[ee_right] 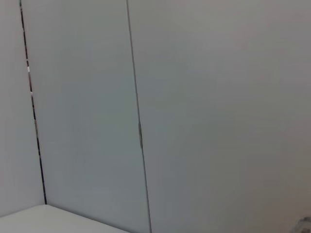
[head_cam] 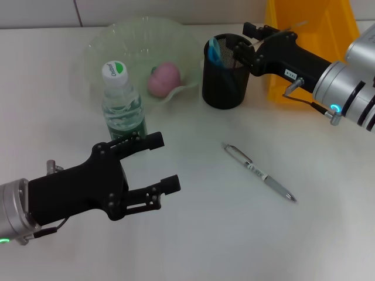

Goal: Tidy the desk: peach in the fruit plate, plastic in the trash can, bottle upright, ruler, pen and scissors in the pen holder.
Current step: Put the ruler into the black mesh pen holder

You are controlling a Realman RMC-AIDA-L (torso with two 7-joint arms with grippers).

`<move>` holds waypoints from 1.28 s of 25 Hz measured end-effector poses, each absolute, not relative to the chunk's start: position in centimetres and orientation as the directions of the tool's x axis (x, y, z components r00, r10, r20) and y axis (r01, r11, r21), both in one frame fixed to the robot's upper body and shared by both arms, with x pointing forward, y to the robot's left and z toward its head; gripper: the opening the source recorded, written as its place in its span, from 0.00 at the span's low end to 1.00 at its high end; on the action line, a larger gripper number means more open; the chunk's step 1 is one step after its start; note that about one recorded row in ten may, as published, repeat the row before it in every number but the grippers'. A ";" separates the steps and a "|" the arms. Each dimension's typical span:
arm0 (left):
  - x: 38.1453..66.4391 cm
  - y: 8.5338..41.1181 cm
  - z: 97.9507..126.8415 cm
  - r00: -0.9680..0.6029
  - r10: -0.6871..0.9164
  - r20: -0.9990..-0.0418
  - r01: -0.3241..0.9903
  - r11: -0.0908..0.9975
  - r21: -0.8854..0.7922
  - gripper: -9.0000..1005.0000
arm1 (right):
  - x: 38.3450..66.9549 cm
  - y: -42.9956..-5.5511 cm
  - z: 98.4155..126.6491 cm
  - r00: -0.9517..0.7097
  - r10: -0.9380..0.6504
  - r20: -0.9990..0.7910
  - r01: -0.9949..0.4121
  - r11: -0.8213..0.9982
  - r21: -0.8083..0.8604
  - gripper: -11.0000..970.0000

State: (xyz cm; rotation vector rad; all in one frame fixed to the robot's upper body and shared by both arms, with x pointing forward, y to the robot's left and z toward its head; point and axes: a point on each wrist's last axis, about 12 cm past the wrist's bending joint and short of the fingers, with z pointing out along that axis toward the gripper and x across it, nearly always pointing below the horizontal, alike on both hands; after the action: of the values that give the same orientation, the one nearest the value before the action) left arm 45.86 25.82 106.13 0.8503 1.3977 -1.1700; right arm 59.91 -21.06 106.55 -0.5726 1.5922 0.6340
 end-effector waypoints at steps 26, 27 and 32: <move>45.7 25.9 106.0 -0.176 -0.109 -0.978 0.943 0.266 -0.199 0.83 | 62.6 -19.2 109.6 -0.110 -0.125 -0.986 -0.743 0.669 -0.002 0.31; 45.7 25.9 106.1 -0.179 -0.110 -0.978 0.943 0.265 -0.203 0.83 | 62.6 -19.2 109.6 -0.108 -0.127 -0.986 -0.743 0.670 -0.005 0.30; 45.9 25.8 106.1 -0.179 -0.110 -0.978 0.943 0.263 -0.202 0.83 | 62.9 -19.1 110.1 -0.089 -0.131 -0.987 -0.742 0.670 -0.022 0.27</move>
State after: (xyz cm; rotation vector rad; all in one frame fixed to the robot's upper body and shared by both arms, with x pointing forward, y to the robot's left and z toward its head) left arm 45.85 25.82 106.12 0.8434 1.4025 -1.1747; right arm 62.88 -19.15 110.14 -0.7320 1.6072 0.5940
